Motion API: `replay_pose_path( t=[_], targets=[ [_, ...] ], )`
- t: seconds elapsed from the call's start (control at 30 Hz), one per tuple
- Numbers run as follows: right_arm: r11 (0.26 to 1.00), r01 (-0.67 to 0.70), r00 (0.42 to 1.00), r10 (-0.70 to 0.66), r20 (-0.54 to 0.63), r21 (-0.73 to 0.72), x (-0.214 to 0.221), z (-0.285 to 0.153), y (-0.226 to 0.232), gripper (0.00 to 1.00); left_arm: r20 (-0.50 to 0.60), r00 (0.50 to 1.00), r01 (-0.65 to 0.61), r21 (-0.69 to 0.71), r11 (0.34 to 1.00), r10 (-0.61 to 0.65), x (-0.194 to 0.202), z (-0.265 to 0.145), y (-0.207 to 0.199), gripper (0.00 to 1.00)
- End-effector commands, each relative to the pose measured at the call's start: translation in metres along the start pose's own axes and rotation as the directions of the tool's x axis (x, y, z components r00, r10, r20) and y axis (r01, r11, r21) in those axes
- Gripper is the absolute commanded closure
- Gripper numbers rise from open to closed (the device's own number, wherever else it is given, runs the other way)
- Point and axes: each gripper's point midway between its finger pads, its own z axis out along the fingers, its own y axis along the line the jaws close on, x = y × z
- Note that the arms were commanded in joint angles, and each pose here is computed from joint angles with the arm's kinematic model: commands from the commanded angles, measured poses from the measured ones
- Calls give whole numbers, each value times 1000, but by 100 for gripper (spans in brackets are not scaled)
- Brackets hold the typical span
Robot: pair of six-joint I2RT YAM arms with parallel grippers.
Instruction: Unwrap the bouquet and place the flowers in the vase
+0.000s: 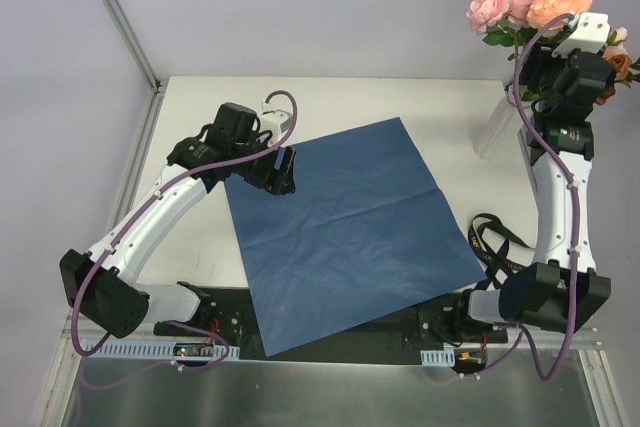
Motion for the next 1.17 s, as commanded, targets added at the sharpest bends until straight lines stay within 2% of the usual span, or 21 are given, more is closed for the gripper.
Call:
replay_pose_path(
  t=[0.0, 0.23, 0.27, 0.37, 0.43, 0.47, 0.5, 0.57, 0.67, 0.73, 0.8, 0.9, 0.97, 1.07, 1.13],
  targets=[
    [998, -40, 998, 42, -44, 46, -14, -35, -11, 32, 20, 1000, 5, 34, 999, -5, -2, -6, -6, 29],
    [997, -75, 974, 79, -211, 28, 22, -86, 3, 23, 21, 1000, 6, 59, 998, -7, -5, -6, -11, 28],
    [996, -89, 970, 93, -227, 29, 27, -91, 5, 18, 19, 1000, 10, 61, 998, -11, -5, -6, -11, 28],
    [992, -128, 947, 125, -295, 6, 45, -111, 15, 16, 21, 1000, 20, 69, 997, -22, -6, -6, -13, 28],
    [983, -185, 917, 177, -357, 13, 64, -124, 26, 11, 16, 999, 35, 62, 997, -36, -5, -5, -12, 28],
    [978, -206, 905, 198, -377, 21, 71, -128, 30, 1, 13, 999, 39, 59, 997, -40, -4, -5, -11, 28],
    [966, -259, 882, 247, -402, 27, 78, -133, 43, 0, 15, 999, 46, 55, 997, -47, -5, -4, -11, 28],
    [961, -272, 839, 263, -476, 51, 102, -146, 54, 3, 11, 998, 58, 39, 998, -58, -3, -2, -7, 28],
    [959, -281, 793, 219, -569, -23, 127, -165, 93, 3, 20, 996, 90, 15, 996, -90, -4, -3, -5, 28],
    [948, -280, 807, 148, -571, -150, 130, -181, 128, 3, 30, 992, 126, 5, 992, -127, -5, -5, -5, 28],
    [947, -240, 843, 93, -530, -215, 125, -196, 151, 3, 48, 984, 169, 5, 986, -169, -6, -11, -8, 27],
    [916, -270, 842, 75, -534, -298, 117, -219, 182, 4, 90, 970, 225, 12, 974, -225, -8, -23, -14, 27],
    [909, -271, 831, 56, -553, -316, 117, -233, 191, 3, 124, 960, 248, 23, 968, -249, -10, -31, -18, 26],
    [868, -251, 853, -12, -522, -429, 107, -262, 214, 3, 192, 932, 305, 45, 951, -308, -19, -47, -24, 26],
    [833, -276, 870, 5, -493, -479, 93, -273, 217, 3, 250, 915, 314, 48, 948, -315, -30, -60, -26, 25]
  ],
)
